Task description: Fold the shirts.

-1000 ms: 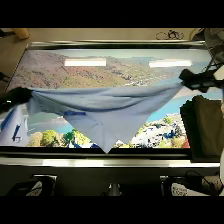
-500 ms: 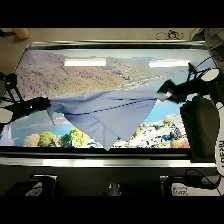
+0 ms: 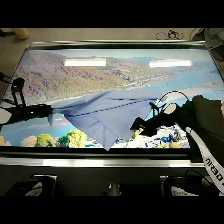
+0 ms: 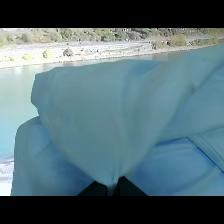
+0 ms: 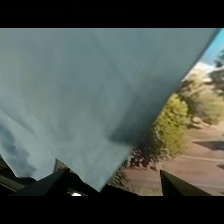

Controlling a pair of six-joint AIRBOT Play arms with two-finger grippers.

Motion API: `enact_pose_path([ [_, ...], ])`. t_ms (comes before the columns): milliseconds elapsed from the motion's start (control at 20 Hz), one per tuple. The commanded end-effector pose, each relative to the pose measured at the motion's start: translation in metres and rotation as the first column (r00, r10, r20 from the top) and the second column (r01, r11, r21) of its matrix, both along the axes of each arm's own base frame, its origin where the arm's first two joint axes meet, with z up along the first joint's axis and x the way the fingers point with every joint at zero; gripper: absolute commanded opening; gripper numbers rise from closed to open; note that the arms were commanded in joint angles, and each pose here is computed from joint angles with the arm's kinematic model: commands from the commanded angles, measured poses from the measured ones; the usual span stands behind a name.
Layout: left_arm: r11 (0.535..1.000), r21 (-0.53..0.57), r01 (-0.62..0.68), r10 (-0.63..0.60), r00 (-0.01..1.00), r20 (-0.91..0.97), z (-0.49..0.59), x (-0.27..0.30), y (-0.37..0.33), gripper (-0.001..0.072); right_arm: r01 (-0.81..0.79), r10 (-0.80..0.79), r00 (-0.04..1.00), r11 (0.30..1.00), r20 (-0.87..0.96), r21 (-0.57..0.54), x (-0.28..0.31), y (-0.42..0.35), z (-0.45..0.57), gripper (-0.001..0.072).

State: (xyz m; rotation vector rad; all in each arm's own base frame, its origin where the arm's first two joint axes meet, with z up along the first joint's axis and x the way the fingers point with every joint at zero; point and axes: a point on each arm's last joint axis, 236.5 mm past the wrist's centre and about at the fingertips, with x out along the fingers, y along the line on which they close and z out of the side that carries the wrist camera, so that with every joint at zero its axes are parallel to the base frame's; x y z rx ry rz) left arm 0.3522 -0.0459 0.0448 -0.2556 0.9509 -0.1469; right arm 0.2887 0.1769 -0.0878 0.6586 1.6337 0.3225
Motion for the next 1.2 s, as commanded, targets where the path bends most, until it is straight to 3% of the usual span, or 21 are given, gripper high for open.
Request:
enact_pose_path([
  [0, 1.0, 0.002, 0.008, -0.008, 1.0, 0.018, 0.01, -0.005, -0.001, 0.0039, 0.081, -0.081, 0.997, 0.996, 0.005, 0.039, 0.003, 0.036, -0.012, 0.0573],
  [100, 1.0, 0.002, 0.008, -0.008, 0.999, 0.037, 0.017, -0.006, -0.001, 0.0039, 0.105, -0.107, 0.994, 0.993, 0.03, 0.054, 0.009, 0.051, -0.014, 0.0566],
  [150, 1.0, 0.003, 0.01, -0.01, 0.999, 0.045, 0.021, -0.007, -0.001, 0.0039, 0.11, -0.112, 0.993, 0.992, 0.03, 0.065, 0.009, 0.056, -0.013, 0.0379],
  [200, 1.0, 0.003, 0.01, -0.01, 0.998, 0.057, 0.026, -0.005, -0.001, 0.0039, 0.111, -0.113, 0.993, 0.991, 0.03, 0.072, 0.011, 0.057, -0.01, 0.0057],
  [250, 1.0, 0.005, 0.01, -0.011, 0.997, 0.078, 0.035, -0.003, -0.001, 0.0039, 0.09, -0.094, 0.994, 0.992, 0.052, 0.085, 0.016, 0.055, -0.001, 0.0027],
  [350, 1.0, 0.015, 0.015, -0.018, 0.983, 0.181, 0.085, 0.009, -0.001, 0.0038, -0.041, 0.016, 0.975, 0.993, 0.222, 0.108, 0.043, 0.041, 0.056, 0.0026],
  [450, 0.998, 0.056, 0.003, -0.024, 0.925, 0.38, 0.18, 0.019, 0.005, 0.0038, -0.072, 0.049, 0.857, 0.997, 0.513, 0.025, 0.088, 0.0, 0.167, 0.0026],
  [500, 0.997, 0.082, -0.016, -0.028, 0.859, 0.511, 0.247, 0.016, 0.008, 0.0038, -0.039, 0.055, 0.72, 0.998, 0.692, -0.038, 0.105, -0.027, 0.244, 0.0026],
  [600, 0.994, 0.097, -0.052, -0.039, 0.659, 0.751, 0.389, -0.022, 0.009, 0.0038, 0.139, 0.075, 0.313, 0.983, 0.947, -0.124, 0.091, -0.079, 0.423, 0.0026],
  [700, 0.993, 0.09, -0.08, -0.049, 0.411, 0.91, 0.506, -0.097, 0.006, 0.0038, 0.331, 0.141, -0.105, 0.938, 0.985, -0.099, 0.017, -0.112, 0.568, 0.0026],
  [800, 0.992, 0.077, -0.102, -0.053, 0.216, 0.975, 0.57, -0.164, 0.004, 0.0038, 0.423, 0.133, -0.351, 0.906, 0.927, 0.03, -0.062, -0.131, 0.645, 0.0026],
  [850, 0.993, 0.059, -0.104, -0.043, 0.152, 0.987, 0.588, -0.186, 0.003, 0.0038, 0.444, 0.114, -0.384, 0.893, 0.916, 0.075, -0.082, -0.138, 0.655, 0.0027],
  [950, 0.992, 0.043, -0.123, -0.029, 0.113, 0.993, 0.596, -0.2, 0.008, 0.0037, 0.499, 0.106, -0.348, 0.862, 0.931, 0.088, -0.092, -0.153, 0.648, 0.0027],
  [1150, 0.951, 0.061, -0.302, 0.01, 0.226, 0.974, 0.568, -0.161, 0.05, 0.0037, 0.574, 0.169, -0.149, 0.817, 0.974, -0.054, -0.054, -0.172, 0.603, 0.0027],
])
